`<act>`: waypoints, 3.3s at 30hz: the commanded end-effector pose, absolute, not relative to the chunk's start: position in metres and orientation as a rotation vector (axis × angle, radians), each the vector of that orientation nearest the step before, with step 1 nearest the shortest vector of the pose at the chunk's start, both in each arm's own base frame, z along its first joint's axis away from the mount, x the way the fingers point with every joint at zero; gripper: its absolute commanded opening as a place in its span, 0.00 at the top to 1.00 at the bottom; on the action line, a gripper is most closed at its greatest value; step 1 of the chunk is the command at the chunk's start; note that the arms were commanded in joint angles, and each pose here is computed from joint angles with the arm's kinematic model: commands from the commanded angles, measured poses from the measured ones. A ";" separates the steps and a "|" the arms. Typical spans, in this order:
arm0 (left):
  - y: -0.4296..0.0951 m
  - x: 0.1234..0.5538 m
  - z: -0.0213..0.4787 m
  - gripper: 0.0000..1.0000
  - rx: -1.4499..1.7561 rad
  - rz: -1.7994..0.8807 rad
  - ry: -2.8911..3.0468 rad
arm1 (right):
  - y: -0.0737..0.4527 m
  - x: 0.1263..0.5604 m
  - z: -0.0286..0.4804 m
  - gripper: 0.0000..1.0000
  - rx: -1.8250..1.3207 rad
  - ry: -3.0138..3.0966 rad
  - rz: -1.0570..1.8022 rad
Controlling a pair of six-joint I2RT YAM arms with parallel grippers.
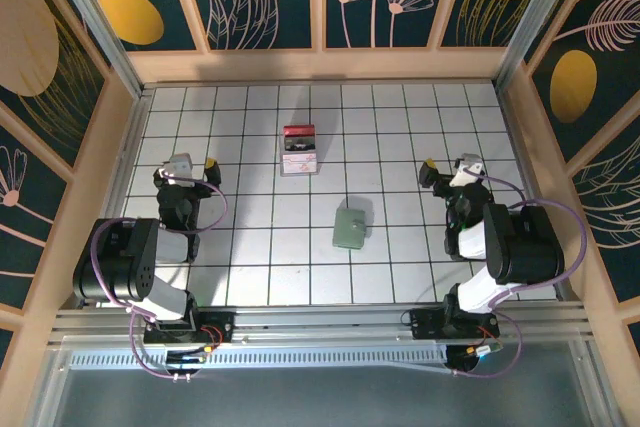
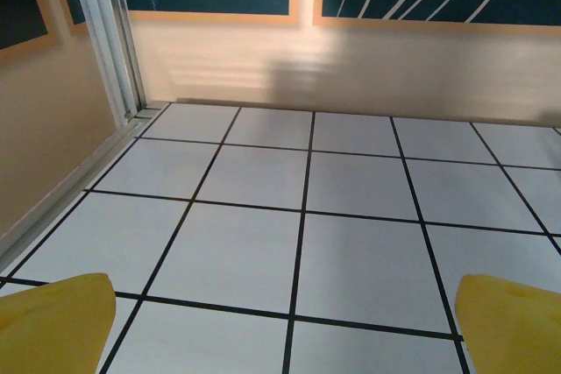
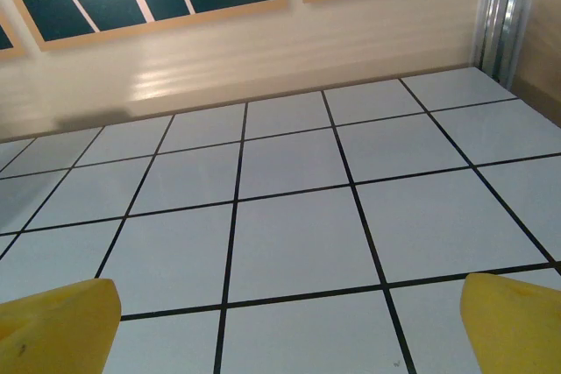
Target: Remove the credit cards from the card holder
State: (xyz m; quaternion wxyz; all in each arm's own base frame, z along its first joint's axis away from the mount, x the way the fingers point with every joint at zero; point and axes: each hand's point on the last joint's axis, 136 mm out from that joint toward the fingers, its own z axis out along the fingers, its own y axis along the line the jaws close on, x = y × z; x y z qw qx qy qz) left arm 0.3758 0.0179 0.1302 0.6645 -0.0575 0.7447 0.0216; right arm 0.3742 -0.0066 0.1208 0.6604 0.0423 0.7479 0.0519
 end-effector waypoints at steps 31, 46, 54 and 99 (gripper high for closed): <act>0.018 0.378 0.136 0.01 -0.141 0.026 1.661 | -0.008 0.377 0.127 0.01 0.090 1.674 0.096; 0.039 0.360 0.189 0.01 -0.317 0.051 1.607 | -0.015 0.380 0.137 0.01 0.140 1.692 0.070; 0.060 0.348 0.194 0.01 -0.605 0.008 1.644 | -0.018 0.384 0.145 0.01 0.243 1.790 0.097; -0.180 0.307 0.171 0.01 -0.458 -0.615 1.906 | 0.182 0.242 0.092 0.25 0.328 2.534 0.714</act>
